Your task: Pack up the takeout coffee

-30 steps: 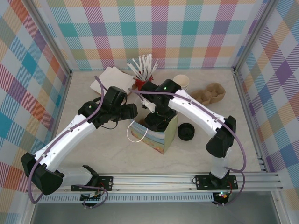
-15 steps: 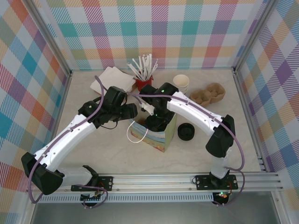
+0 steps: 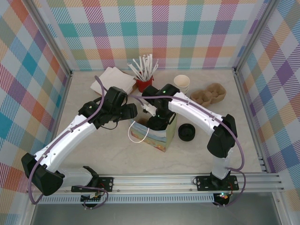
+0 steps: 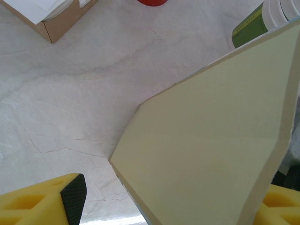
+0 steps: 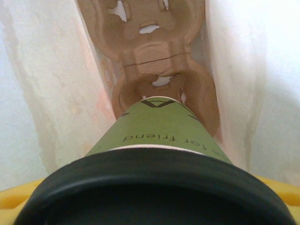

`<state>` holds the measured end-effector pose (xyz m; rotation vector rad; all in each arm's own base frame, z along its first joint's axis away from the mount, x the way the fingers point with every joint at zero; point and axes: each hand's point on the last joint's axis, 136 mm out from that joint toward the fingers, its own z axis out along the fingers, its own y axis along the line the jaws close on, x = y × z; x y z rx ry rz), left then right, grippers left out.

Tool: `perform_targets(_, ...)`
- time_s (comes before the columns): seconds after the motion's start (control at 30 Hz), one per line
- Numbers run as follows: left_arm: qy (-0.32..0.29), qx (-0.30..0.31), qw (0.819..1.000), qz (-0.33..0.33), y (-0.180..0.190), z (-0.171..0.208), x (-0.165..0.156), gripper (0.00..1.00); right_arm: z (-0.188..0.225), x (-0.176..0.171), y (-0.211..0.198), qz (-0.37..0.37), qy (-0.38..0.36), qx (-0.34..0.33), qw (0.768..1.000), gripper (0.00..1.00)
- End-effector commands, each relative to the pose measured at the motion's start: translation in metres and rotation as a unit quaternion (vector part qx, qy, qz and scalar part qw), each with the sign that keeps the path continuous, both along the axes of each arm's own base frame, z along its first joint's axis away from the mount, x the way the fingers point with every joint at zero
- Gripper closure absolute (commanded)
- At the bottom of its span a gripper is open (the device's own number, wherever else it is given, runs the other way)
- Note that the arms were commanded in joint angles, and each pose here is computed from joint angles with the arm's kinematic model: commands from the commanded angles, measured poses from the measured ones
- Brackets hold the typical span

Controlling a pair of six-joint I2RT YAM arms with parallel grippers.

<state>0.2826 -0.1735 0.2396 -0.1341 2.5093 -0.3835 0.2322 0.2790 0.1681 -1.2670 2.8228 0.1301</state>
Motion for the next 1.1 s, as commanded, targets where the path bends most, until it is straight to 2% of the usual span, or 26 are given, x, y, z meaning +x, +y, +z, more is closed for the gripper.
perform_targets(0.0, 0.013, 0.021, 1.000, 0.009, 0.011, -0.009, 0.000, 0.27, 0.007, -0.001, -0.004, 0.008, -0.005, 0.013, 1.000, 0.27)
perform_targets(1.07, 0.017, 0.019, 1.000, 0.004, 0.009, -0.012, 0.001, 0.27, -0.026, 0.006, -0.004, 0.009, 0.017, 0.008, 1.000, 0.27)
